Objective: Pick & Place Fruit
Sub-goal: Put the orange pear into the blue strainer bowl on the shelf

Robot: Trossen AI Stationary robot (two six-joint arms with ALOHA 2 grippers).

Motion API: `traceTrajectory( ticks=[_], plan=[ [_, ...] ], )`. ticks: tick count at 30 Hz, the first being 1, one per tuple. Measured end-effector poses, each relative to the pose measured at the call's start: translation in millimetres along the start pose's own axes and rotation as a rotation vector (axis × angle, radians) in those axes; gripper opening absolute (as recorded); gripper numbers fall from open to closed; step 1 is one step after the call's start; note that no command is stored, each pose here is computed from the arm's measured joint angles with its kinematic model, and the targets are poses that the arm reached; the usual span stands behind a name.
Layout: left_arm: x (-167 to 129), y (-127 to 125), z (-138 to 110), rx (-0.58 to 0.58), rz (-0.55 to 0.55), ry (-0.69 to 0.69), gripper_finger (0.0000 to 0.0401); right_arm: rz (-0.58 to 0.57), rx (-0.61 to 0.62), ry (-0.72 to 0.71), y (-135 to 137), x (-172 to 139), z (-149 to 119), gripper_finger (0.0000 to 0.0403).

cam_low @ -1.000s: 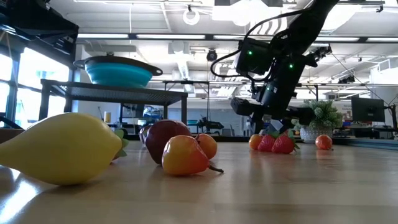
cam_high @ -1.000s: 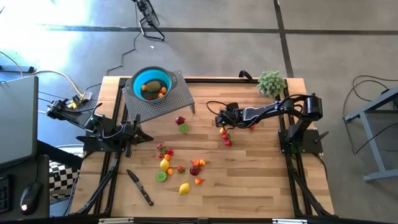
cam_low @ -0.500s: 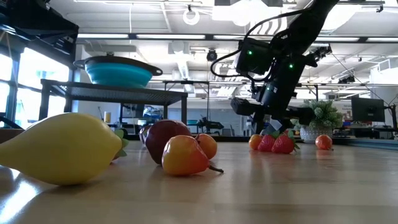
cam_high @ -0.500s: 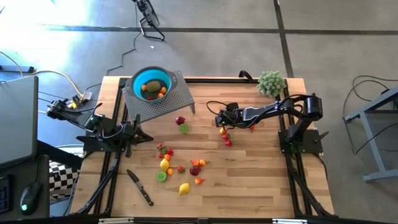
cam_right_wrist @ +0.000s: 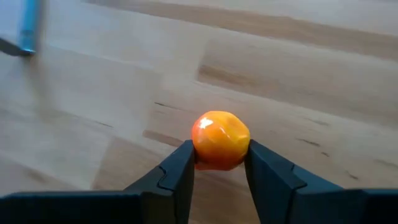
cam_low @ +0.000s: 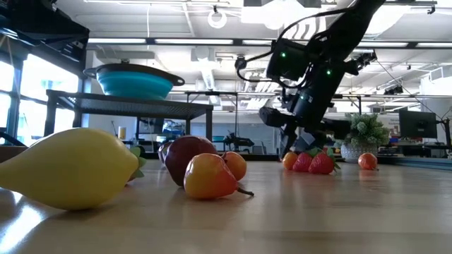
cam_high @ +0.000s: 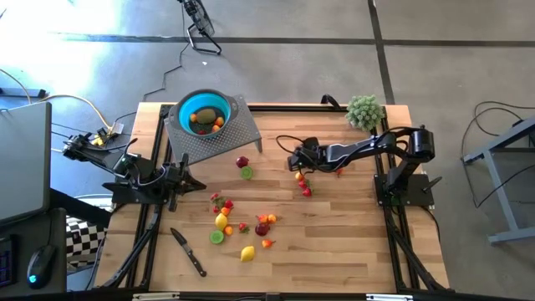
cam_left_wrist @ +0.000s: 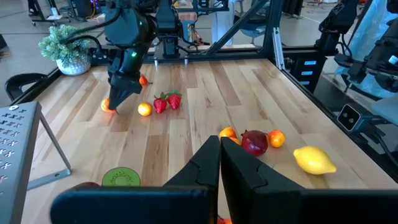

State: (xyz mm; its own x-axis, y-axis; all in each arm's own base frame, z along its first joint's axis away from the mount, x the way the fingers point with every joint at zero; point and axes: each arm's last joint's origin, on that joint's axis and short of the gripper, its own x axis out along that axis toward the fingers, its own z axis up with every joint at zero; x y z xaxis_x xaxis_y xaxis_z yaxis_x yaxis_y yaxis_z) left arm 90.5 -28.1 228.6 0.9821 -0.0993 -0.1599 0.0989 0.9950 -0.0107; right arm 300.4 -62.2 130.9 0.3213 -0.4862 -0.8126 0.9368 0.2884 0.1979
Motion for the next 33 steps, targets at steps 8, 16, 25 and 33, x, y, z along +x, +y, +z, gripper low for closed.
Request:
traceTrajectory(
  ticks=[8,16,25,33],
  plan=[
    [0,0,0,0.0,0.0,-0.002,0.001,0.172,-0.065,-0.022,14,-4,8,0.0114],
    [0,0,4,-0.012,-0.006,-0.041,0.001,0.393,-0.157,-0.121,31,-28,21,0.011],
    [0,2,9,-0.044,0.065,-0.096,0.001,0.673,-0.305,-0.33,53,-71,32,0.011],
    [-2,5,18,-0.195,0.172,-0.203,0.0051,0.833,-0.47,-0.535,69,-93,31,0.0111]
  ],
)
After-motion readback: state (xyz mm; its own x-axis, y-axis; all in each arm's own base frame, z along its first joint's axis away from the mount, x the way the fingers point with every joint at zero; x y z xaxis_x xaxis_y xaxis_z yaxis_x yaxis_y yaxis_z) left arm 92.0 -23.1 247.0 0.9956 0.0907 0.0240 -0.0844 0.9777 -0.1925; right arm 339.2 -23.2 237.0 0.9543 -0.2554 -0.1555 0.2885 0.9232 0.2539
